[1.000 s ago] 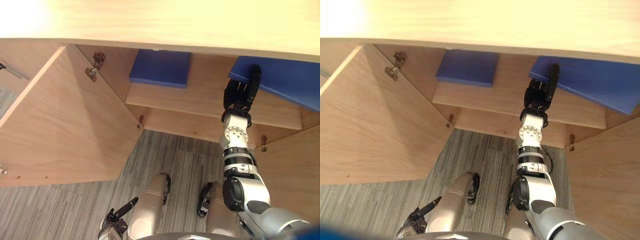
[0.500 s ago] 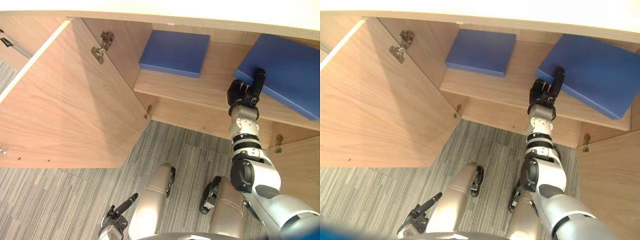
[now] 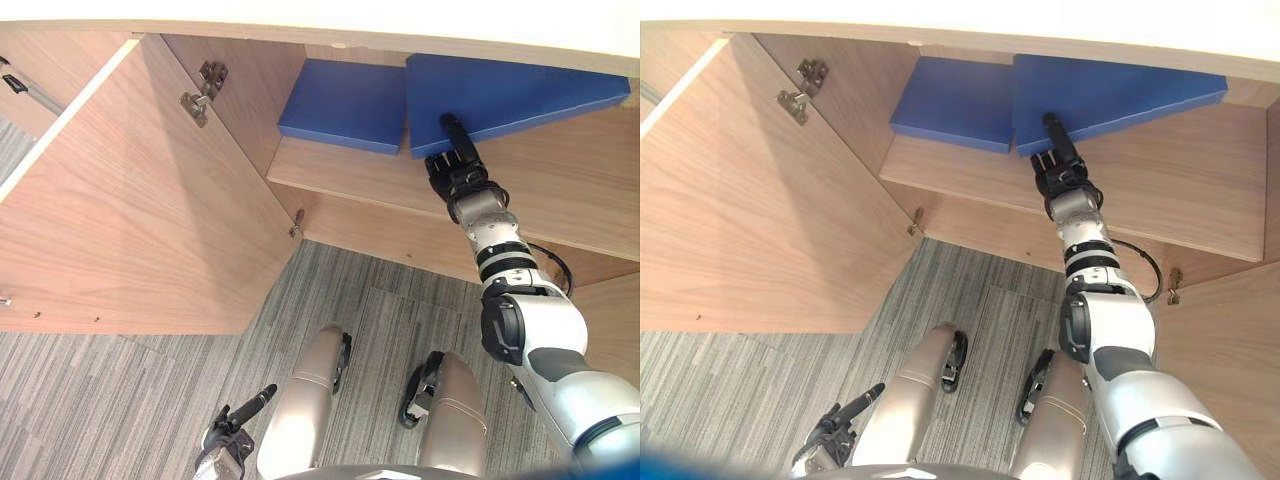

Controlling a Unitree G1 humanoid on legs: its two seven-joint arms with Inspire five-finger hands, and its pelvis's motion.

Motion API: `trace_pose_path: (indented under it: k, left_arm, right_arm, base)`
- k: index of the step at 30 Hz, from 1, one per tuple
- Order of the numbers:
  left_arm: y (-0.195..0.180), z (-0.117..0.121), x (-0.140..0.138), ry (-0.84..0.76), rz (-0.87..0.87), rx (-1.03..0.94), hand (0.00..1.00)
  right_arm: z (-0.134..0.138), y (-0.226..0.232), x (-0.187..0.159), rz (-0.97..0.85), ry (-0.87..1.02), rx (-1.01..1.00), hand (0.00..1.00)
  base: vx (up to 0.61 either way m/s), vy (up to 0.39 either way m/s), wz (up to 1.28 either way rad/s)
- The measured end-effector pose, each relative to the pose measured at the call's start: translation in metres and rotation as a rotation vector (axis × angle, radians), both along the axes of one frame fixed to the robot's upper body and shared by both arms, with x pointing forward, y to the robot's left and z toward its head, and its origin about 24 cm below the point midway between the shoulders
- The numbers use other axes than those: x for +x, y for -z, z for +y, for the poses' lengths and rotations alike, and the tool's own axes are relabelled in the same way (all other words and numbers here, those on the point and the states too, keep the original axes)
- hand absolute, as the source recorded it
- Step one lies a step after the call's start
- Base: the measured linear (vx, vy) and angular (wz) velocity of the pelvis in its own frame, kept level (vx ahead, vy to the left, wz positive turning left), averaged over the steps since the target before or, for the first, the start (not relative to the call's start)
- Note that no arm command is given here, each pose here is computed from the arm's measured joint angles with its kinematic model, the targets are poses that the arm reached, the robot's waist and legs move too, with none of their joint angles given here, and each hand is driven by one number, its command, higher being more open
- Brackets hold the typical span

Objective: Walk over to the cabinet, pick up the folder, carry it to the office cabinet, place the folder inside the office cabinet, then close the office cabinet door

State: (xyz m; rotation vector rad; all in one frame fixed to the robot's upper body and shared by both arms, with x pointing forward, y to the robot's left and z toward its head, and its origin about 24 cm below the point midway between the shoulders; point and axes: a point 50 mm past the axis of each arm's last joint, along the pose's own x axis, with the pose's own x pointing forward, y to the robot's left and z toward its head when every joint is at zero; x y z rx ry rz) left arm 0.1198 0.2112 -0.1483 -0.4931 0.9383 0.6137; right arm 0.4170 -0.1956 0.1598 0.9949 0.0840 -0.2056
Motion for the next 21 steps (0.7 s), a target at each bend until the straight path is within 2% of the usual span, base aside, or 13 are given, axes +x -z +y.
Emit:
trace_pose_path:
  k: [4, 21]
  left_arm:
    - [-0.001, 0.004, 0.000, -0.001, -0.001, 0.010, 1.00]
    - [-0.002, 0.005, 0.002, -0.002, -0.010, 0.016, 1.00]
  right_arm:
    - [0.000, 0.001, 0.000, 0.000, -0.001, 0.007, 1.00]
    - [-0.015, -0.001, -0.002, -0.080, 0.121, 0.266, 1.00]
  base:
    - [0.00, 0.000, 0.00]
    - [0.04, -0.016, -0.01]
